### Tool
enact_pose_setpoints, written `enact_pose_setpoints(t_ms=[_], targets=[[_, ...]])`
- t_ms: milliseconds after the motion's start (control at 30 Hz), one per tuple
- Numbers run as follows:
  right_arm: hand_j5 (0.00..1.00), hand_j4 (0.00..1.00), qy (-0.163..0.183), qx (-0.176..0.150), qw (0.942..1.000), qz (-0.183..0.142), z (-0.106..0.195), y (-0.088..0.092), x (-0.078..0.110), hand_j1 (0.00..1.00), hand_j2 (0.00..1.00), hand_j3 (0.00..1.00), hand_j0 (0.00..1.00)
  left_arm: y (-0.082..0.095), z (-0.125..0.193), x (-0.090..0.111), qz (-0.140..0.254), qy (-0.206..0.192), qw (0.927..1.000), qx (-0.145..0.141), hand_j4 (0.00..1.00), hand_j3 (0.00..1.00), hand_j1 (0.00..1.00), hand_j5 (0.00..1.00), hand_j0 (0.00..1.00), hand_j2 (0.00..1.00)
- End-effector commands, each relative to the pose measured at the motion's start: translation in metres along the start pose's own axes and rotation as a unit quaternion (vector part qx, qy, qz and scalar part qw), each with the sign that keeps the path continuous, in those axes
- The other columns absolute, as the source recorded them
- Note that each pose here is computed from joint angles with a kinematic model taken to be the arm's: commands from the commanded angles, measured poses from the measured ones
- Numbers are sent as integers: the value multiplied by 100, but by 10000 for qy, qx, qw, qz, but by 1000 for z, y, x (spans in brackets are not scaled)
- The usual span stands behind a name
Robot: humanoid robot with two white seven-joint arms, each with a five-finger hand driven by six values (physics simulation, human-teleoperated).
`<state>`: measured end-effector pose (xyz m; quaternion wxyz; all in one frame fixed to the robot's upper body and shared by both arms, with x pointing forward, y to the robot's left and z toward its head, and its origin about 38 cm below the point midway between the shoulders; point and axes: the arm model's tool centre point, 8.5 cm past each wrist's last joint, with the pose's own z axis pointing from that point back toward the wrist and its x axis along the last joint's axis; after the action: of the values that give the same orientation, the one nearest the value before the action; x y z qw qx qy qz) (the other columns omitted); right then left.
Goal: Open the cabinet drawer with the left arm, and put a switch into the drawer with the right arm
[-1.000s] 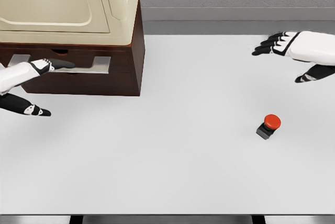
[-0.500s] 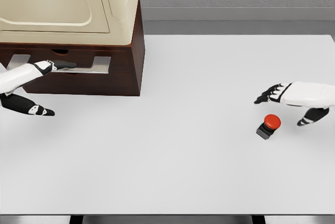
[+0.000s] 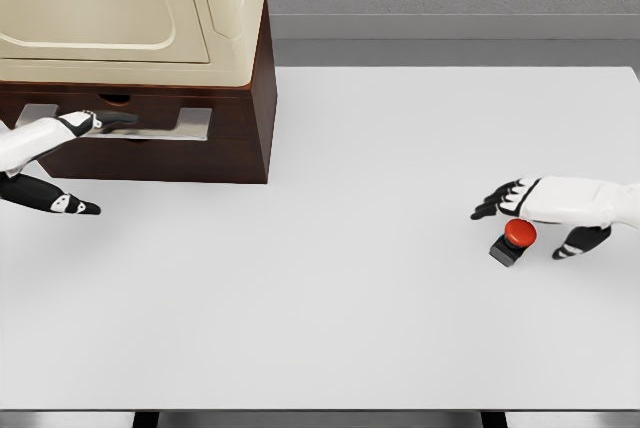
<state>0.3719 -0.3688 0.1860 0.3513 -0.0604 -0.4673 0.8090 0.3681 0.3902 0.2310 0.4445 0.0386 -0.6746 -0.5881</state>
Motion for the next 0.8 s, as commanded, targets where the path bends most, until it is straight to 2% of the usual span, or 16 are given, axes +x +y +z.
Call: enact_pose_setpoints(t_ms=[0, 200, 533, 567, 667, 767], targets=[[100, 100, -33, 19, 10000, 13, -2, 1, 2, 100, 100, 100, 100, -1, -1, -1, 50, -10, 10000, 4, 100, 100, 100, 100, 100, 100], [100, 100, -67, 64, 9999, 44, -5, 2, 3, 100, 100, 100, 100, -4, -1, 0, 49, -10, 9999, -158, 100, 100, 100, 100, 100, 100], [99, 99, -150, 130, 9998, 90, -12, 1, 6, 99, 99, 99, 99, -1, 1, -4, 53, 74, 9999, -120, 100, 100, 100, 100, 100, 100], [95, 95, -150, 160, 9997, 90, -12, 1, 6, 95, 95, 95, 95, 0, 2, -6, 56, 115, 9999, -106, 100, 100, 100, 100, 100, 100], [72, 72, -98, 175, 9997, 164, -12, 0, 3, 72, 72, 72, 72, -1, 2, -8, 78, 154, 9998, -112, 100, 100, 100, 100, 100, 100], [63, 63, -47, 198, 9996, 178, -12, 0, 0, 63, 63, 63, 63, -6, 2, -11, 133, 184, 9996, -192, 100, 100, 100, 100, 100, 100]])
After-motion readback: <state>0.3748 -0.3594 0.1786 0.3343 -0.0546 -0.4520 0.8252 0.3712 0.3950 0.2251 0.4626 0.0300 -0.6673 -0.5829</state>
